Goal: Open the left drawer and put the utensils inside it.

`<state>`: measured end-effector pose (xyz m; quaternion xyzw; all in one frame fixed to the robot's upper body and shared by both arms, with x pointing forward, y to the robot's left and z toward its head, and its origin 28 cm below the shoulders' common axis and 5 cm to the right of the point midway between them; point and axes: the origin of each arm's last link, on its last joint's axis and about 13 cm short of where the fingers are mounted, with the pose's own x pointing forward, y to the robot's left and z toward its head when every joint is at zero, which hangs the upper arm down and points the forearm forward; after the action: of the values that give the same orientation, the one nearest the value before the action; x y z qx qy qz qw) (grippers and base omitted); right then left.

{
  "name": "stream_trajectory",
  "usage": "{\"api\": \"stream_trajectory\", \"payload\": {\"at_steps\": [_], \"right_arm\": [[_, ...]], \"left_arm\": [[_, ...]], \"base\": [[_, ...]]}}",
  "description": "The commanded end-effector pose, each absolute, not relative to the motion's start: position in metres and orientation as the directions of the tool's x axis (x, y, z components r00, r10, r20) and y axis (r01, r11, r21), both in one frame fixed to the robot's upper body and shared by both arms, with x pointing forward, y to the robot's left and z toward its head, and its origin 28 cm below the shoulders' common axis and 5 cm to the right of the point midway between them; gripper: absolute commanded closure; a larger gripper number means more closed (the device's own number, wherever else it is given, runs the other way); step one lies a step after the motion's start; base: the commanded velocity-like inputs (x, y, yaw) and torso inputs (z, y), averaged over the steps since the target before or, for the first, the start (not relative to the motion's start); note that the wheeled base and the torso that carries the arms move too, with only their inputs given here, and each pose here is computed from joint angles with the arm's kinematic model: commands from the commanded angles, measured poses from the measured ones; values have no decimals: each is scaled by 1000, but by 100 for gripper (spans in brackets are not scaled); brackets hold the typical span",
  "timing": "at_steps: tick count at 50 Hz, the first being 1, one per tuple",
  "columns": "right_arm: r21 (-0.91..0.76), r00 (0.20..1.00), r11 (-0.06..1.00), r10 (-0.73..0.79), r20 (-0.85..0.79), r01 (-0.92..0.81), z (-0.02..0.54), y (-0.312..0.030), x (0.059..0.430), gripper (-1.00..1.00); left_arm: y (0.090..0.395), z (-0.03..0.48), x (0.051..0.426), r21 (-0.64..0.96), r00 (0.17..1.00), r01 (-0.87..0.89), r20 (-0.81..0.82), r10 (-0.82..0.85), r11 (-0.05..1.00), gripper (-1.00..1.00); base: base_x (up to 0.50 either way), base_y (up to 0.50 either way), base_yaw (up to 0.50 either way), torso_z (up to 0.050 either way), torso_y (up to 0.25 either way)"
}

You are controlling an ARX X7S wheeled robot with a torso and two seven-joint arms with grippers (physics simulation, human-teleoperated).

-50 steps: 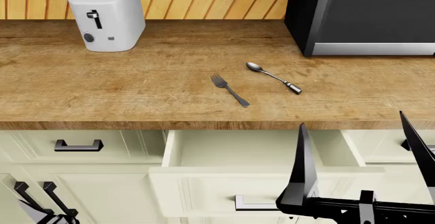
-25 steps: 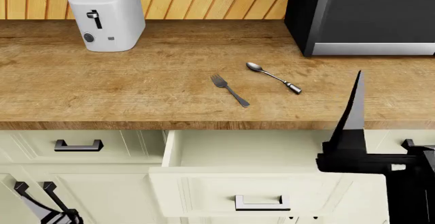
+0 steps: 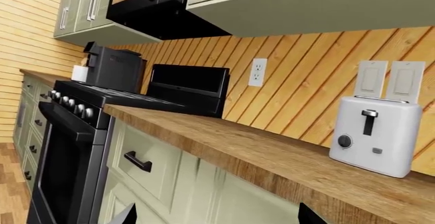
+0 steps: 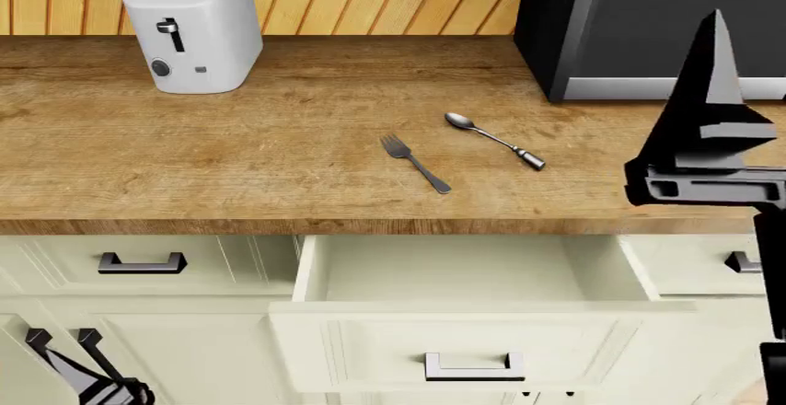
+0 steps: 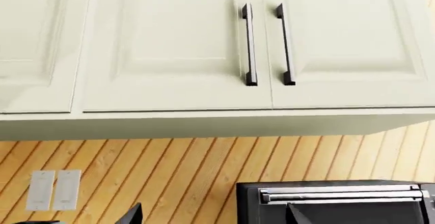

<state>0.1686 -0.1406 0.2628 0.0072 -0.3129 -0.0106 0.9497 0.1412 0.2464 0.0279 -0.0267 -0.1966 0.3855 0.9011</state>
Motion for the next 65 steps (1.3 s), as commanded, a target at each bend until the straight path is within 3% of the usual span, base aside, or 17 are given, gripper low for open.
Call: {"api": "stream_trajectory", "payload": {"at_steps": [1,22,44,65], "right_arm": [[59,878,994,57,475,-97,288,-138,166,-100],[54,960,997,41,276,-58,330,-146,199,-100],[-283,975,959,53,216,11,325,-134,215,-100],[-354,976,935,84,199,-9,326,-128,214,-100]], "left_arm": [[246,28,142,-200,628,-681,334,703,704,-100],[246,28,141,-198,626,-683,336,703,703,-100],[247,27,141,-196,629,-683,331,703,703,-100],[247,27,140,-192,629,-684,333,703,704,-100]], "base": [[0,0,0,0,0],[0,0,0,0,0],[0,0,0,0,0],[0,0,0,0,0]]}}
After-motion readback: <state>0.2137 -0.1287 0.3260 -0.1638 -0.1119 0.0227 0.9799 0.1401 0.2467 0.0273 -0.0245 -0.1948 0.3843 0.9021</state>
